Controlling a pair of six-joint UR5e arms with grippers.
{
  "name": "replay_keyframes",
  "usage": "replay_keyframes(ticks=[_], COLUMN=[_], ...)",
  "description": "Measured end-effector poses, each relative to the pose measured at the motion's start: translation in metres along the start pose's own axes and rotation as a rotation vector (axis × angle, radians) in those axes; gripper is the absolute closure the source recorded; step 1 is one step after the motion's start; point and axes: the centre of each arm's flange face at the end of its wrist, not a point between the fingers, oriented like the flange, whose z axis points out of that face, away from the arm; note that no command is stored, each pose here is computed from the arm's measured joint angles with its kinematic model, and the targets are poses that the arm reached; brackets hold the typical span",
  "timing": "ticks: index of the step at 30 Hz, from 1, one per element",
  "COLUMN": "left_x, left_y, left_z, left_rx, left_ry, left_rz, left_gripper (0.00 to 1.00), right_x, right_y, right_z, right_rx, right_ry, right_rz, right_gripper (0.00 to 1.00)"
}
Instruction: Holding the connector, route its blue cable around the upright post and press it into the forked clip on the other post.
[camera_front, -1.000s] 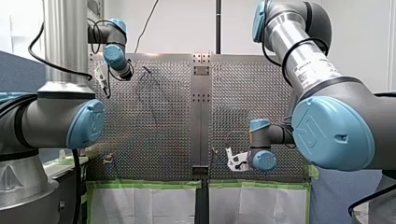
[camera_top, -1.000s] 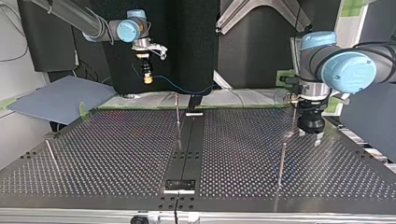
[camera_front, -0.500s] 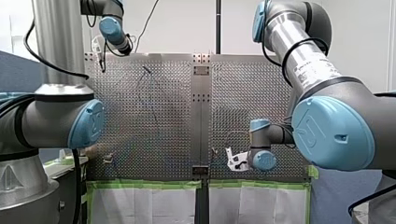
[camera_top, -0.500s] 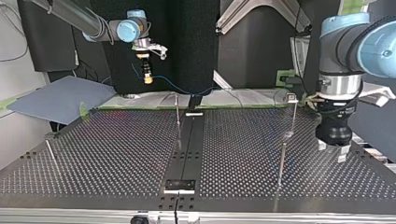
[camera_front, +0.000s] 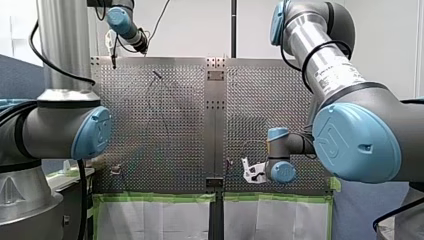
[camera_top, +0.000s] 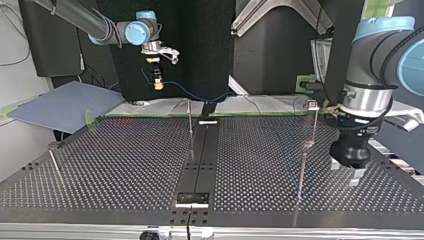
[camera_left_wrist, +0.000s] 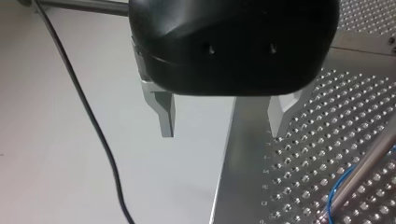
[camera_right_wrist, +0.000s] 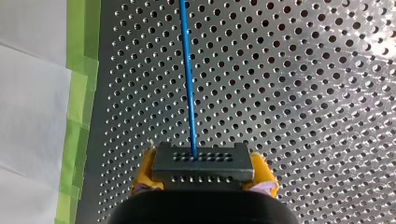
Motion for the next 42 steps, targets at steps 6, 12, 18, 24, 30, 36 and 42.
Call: replay_keyframes(ticks=[6, 12, 18, 24, 30, 36, 42], left_x=[-0.001, -0.001, 0.014, 0.027, 0.033, 0.040, 0.041], left_y=[-0.005, -0.007, -0.005, -0.007, -0.006, -0.006, -0.006], left_z=[0.011, 0.015, 0.009, 0.001, -0.005, -0.004, -0.003], left_rx=[0.005, -0.014, -0.040, -0.043, -0.054, -0.061, -0.062], left_ry=[0.042, 0.080, 0.149, 0.222, 0.279, 0.314, 0.316], left_rz=[-0.002, -0.004, -0.004, -0.009, -0.013, -0.014, -0.013], left_gripper=[0.00, 0.00, 0.00, 0.00, 0.00, 0.00, 0.00], right_x=[0.000, 0.000, -0.001, -0.001, -0.001, -0.001, -0.001], right_y=[0.000, 0.000, 0.000, 0.000, 0.000, 0.000, 0.000], right_z=[0.000, 0.000, -0.001, -0.001, -0.001, -0.001, -0.001], right_rx=[0.000, -0.001, -0.003, -0.003, -0.003, -0.003, -0.003], right_ry=[0.000, -0.004, -0.007, -0.007, -0.007, -0.007, -0.007], right_rz=[0.000, 0.000, 0.000, 0.000, 0.000, 0.000, 0.001], right_gripper=[1.00, 1.00, 1.00, 1.00, 1.00, 1.00, 1.00])
